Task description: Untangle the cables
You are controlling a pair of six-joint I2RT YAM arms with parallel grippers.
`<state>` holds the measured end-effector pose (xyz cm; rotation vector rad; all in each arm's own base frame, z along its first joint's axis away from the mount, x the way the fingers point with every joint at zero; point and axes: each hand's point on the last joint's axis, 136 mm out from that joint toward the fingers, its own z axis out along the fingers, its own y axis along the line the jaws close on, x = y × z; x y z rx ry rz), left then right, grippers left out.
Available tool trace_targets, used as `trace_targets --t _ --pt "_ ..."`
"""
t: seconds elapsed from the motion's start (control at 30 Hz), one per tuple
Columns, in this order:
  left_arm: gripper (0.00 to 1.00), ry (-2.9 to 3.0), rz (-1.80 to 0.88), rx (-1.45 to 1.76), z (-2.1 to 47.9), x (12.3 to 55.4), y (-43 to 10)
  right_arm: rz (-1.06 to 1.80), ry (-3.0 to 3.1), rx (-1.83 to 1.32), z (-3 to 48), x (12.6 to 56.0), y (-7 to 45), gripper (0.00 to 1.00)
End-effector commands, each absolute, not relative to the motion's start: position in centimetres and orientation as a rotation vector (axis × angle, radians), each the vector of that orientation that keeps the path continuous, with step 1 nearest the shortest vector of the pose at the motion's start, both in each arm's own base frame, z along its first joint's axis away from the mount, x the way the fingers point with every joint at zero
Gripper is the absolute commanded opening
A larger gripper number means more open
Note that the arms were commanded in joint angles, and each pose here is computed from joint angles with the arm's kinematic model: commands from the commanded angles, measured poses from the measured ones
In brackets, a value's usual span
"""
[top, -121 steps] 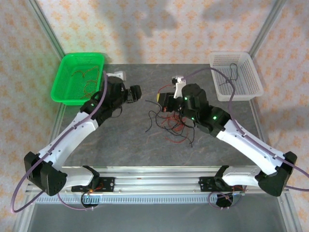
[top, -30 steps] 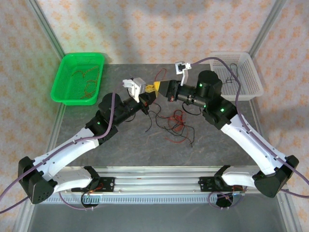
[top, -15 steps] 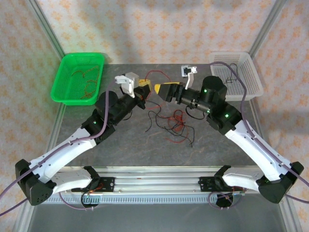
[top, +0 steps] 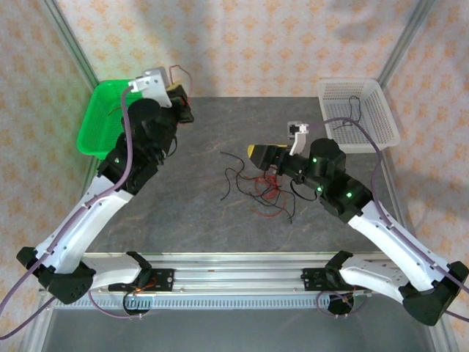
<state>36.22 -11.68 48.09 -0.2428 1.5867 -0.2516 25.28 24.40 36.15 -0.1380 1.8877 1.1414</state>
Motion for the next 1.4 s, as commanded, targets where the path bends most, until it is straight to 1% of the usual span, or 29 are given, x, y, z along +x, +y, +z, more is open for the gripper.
trace_targets --t 0.0,0.2,0.37,0.47,0.57,0.73,1.07,1.17,1.37 --pt "0.0 1.67 -0.049 -0.408 46.2 37.1 -6.8 1.096 1.862 -0.113 36.6 24.9 23.1 0.85" --pt "0.0 1.65 0.15 -0.545 46.5 39.8 -0.4 1.084 1.878 -0.112 35.7 24.4 22.6 0.85" --pt "0.0 1.594 0.283 -0.64 46.5 41.3 5.0 1.054 1.899 -0.099 34.6 24.3 22.1 0.85" --pt "0.0 1.572 0.324 -0.695 45.7 42.2 7.7 1.043 1.907 -0.091 34.0 24.2 21.8 0.85" --pt "0.0 1.56 0.363 -0.724 44.2 43.2 9.3 1.038 1.91 -0.084 33.7 24.1 21.6 0.85" --pt "0.0 1.578 0.448 -0.79 39.8 45.0 11.7 1.033 1.924 -0.082 33.2 24.0 21.5 0.85" --pt "0.0 1.661 0.482 -0.904 29.3 48.8 17.2 1.037 1.963 -0.065 31.4 24.1 21.7 0.85" --pt "0.0 1.681 0.47 -0.923 27.2 49.4 18.0 1.033 1.984 -0.052 30.4 24.0 21.6 0.85" --pt "0.0 1.769 0.457 -0.931 22.3 50.7 18.0 1.026 2.01 -0.029 29.1 24.0 21.4 0.85"
